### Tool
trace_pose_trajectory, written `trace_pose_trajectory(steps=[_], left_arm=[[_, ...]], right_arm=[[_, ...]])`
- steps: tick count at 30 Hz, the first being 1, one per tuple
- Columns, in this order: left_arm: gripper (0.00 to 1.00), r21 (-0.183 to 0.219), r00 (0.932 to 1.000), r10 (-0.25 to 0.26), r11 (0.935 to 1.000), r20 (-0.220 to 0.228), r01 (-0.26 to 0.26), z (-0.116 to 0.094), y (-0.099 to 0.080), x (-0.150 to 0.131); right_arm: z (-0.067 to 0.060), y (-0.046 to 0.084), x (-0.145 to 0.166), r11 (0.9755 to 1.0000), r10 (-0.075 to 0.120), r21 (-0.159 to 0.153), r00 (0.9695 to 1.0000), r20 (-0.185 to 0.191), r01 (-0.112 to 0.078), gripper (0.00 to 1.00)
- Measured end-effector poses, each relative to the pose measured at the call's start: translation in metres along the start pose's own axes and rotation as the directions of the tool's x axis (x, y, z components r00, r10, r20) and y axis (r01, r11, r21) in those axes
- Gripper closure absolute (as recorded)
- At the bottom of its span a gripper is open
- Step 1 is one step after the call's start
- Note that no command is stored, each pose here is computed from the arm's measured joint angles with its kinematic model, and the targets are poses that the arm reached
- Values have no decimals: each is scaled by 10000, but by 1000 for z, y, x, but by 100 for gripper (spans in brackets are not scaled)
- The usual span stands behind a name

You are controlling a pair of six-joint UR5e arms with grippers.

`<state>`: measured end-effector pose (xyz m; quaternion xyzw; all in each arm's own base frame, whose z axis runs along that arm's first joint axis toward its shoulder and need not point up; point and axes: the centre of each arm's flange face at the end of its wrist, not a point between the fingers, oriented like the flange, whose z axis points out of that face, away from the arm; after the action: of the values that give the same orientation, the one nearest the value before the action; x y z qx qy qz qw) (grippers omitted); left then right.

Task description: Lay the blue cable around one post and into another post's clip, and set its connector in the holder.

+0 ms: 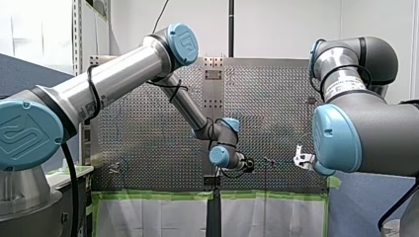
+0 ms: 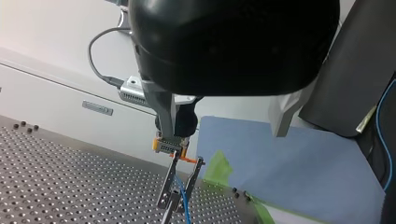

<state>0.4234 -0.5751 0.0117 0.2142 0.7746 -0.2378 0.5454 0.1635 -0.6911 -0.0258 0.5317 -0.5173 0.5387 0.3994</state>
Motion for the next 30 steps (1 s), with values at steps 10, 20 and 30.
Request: trace_pose_trajectory(steps=[10, 20, 30], left_arm=[[0, -591, 9967, 801, 9950, -134, -807, -20, -4, -11], [0, -1167, 9962, 562, 9920, 673, -481, -42, -5, -36], [0, -1957, 9927, 470, 9804, 1110, -246, -70, 8, -59]], right_arm=[[0, 0, 0, 10000, -4, 1, 10000, 2, 4, 100], [0, 0, 0, 9999, 98, 44, 9999, -34, -97, 100], [0, 0, 0, 9998, 194, 88, 9998, 7, -195, 100]])
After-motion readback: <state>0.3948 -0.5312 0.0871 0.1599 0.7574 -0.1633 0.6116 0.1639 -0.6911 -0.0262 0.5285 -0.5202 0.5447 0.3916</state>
